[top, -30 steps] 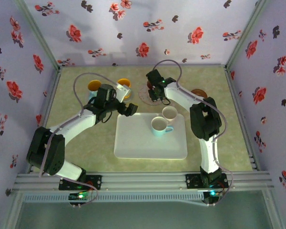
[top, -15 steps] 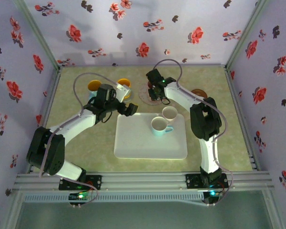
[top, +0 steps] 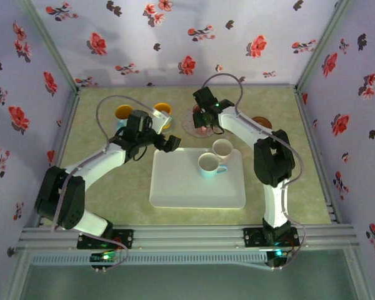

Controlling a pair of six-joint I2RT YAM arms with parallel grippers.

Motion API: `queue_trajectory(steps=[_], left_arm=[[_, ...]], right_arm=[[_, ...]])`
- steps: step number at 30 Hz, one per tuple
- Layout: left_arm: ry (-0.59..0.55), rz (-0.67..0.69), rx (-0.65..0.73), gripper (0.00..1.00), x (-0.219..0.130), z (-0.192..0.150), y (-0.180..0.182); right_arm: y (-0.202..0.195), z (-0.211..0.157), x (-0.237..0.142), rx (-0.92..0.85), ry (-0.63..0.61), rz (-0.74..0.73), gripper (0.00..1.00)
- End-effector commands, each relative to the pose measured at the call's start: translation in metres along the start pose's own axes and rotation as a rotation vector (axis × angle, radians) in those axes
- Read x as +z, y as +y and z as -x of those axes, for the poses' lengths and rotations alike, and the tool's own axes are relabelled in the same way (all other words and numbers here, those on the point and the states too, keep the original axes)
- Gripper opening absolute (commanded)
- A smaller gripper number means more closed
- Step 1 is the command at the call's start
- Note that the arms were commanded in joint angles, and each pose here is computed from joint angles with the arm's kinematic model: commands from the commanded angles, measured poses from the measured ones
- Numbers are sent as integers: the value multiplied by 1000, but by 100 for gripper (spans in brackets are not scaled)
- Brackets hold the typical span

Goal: Place the cup by the coaster

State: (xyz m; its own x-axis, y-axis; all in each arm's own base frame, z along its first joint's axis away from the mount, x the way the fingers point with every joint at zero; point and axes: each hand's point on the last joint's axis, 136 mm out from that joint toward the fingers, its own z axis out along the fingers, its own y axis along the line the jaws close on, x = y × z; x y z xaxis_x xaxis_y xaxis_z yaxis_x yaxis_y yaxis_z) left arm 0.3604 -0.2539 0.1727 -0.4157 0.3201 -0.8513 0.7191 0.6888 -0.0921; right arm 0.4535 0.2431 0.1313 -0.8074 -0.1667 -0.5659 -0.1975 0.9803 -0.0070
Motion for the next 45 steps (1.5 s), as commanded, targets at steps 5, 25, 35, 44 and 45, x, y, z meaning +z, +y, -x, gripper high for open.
queue_trajectory(steps=[5,25,35,44,45], left_arm=[[-53,-10,25,100,-11,17,-2],[-134,-42,135,100,-57,76,-34],[-139,-70,174,100,-69,74,-52],[-130,-96,179,100,-76,55,-64],[-122,-99,175,100,-76,52,-65]], right_arm=[[-5,23,-47,41,-163,6,78],[-25,16,-138,-4,-334,34,100],[-37,-12,-177,-41,-380,61,100],[-44,-56,-194,-106,-373,83,100],[-45,-63,-193,-115,-355,81,100]])
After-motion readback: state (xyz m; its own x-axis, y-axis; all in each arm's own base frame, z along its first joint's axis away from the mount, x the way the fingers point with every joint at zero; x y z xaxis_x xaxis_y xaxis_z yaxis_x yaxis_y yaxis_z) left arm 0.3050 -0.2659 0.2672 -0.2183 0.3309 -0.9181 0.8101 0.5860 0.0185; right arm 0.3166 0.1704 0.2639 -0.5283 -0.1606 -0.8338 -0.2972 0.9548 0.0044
